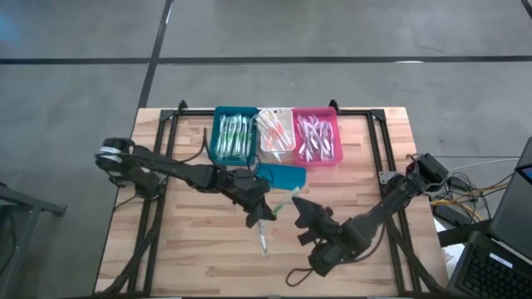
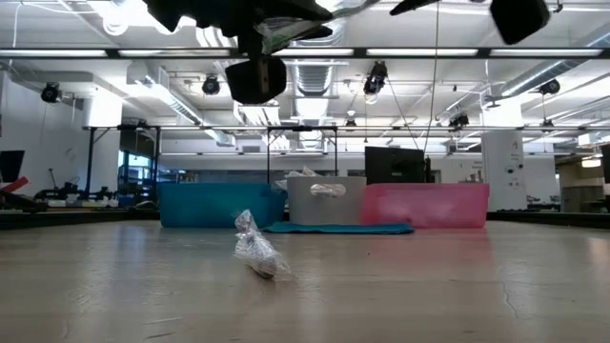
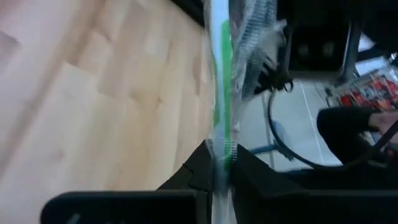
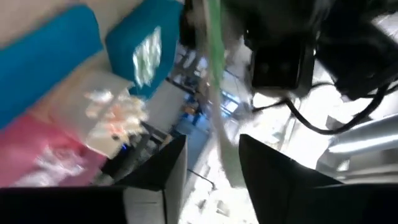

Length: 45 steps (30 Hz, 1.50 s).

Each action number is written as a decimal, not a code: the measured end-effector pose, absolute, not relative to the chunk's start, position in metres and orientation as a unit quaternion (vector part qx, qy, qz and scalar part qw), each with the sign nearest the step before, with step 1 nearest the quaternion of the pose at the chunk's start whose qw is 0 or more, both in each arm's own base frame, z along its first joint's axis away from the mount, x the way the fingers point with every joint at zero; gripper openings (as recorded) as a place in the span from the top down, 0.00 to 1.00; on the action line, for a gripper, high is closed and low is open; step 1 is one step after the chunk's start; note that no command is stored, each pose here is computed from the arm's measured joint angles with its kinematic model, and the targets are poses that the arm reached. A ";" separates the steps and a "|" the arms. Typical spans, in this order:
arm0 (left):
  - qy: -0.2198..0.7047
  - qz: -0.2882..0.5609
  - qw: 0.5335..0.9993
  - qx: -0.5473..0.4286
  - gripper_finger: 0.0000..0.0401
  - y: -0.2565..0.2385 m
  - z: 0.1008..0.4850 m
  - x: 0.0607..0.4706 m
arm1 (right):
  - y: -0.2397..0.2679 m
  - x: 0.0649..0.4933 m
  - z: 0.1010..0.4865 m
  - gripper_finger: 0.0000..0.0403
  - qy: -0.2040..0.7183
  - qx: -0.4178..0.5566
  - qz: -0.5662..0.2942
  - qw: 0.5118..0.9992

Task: Pick & Place Toothbrushes
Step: Put the green toothbrush into the blue bin

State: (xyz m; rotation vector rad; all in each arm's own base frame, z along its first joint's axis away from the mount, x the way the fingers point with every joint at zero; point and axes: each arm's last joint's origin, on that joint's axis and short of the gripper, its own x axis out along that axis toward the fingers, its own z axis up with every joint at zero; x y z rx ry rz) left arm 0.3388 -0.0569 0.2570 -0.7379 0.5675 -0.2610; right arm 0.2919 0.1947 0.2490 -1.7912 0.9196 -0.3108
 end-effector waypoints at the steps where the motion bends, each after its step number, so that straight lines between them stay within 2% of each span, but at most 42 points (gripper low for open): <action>1: 0.266 -0.120 0.889 -0.352 0.92 -0.053 0.260 0.338 | 0.197 0.290 0.249 0.64 0.380 -0.742 -0.128 0.537; 12: 0.226 0.011 0.923 -0.312 0.92 0.000 0.281 0.320 | 0.186 0.261 0.261 0.53 0.373 -0.611 -0.179 0.675; 18: 0.208 0.066 0.928 -0.301 0.92 0.034 0.286 0.313 | 0.164 0.239 0.271 0.51 0.359 -0.486 -0.254 0.755; 25: 0.214 0.156 0.911 -0.315 0.92 0.079 0.281 0.300 | 0.138 0.214 0.276 0.54 0.343 -0.349 -0.301 0.818; 35: 0.252 0.294 0.859 -0.336 0.92 0.129 0.267 0.272 | 0.091 0.176 0.270 0.57 0.356 -0.149 -0.351 0.853; 45: 0.296 0.382 0.790 -0.377 0.92 0.154 0.254 0.247 | 0.062 0.141 0.252 0.51 0.350 -0.056 -0.382 0.854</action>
